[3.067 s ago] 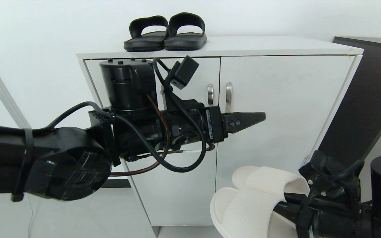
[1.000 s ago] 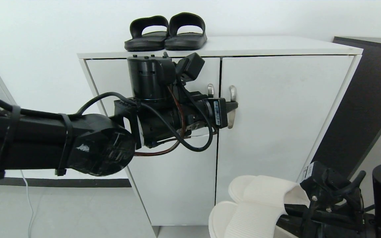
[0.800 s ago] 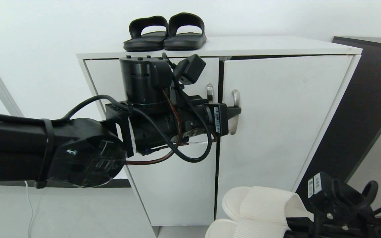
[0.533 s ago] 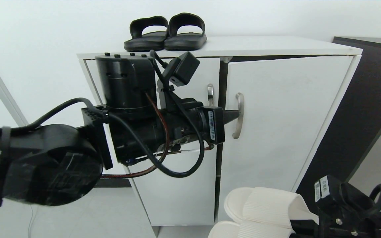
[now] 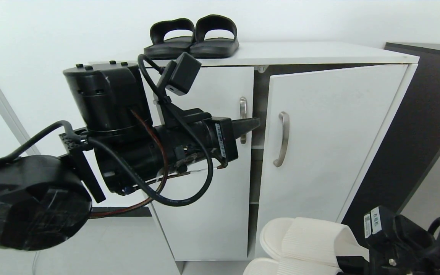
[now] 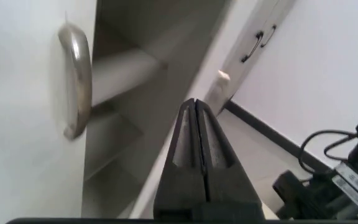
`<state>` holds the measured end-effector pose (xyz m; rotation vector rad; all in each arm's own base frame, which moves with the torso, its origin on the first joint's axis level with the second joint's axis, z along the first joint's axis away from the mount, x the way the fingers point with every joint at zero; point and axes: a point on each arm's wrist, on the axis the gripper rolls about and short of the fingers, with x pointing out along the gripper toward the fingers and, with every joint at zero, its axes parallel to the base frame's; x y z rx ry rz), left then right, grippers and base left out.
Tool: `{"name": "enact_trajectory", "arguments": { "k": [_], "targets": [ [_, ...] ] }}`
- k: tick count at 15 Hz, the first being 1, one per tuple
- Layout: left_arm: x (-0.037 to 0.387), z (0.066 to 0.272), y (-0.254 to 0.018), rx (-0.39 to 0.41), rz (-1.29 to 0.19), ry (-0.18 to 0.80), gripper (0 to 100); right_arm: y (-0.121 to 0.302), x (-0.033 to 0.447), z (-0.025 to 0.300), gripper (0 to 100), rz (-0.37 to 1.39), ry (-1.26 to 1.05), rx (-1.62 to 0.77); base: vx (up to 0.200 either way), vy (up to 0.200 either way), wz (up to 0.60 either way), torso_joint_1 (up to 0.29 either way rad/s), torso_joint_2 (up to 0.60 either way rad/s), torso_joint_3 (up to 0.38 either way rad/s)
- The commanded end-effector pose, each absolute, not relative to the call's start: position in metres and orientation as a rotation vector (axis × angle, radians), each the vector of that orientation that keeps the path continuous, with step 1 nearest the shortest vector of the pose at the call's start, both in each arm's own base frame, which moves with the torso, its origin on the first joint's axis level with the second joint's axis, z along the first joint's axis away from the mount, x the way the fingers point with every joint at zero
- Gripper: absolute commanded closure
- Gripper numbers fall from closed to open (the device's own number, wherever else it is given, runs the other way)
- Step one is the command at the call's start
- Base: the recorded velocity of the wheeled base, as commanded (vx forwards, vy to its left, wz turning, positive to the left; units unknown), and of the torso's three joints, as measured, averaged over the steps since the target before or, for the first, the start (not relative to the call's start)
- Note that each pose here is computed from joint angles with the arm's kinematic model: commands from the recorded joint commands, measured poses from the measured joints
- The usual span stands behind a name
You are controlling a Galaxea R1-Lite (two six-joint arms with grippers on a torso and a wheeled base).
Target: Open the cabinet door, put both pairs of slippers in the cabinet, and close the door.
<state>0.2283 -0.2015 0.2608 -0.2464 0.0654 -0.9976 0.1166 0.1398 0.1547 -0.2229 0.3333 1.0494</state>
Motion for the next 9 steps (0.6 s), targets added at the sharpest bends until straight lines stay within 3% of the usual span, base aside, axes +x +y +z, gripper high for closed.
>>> {"name": "enact_trajectory", "arguments": {
  "k": [1,9],
  "targets": [
    [0.244,0.253,-0.205,-0.245,-0.996,0.068,100,0.14,0.116,0.155,100,1.049,0.33,-0.222,0.0,0.0,0.0,0.0,0.0,0.0],
    [0.292,0.247,-0.235,-0.297,-1.002,0.059,100,0.142,0.108,0.145,100,1.099,0.356,-0.27,0.0,0.0,0.0,0.0,0.0,0.0]
  ]
}}
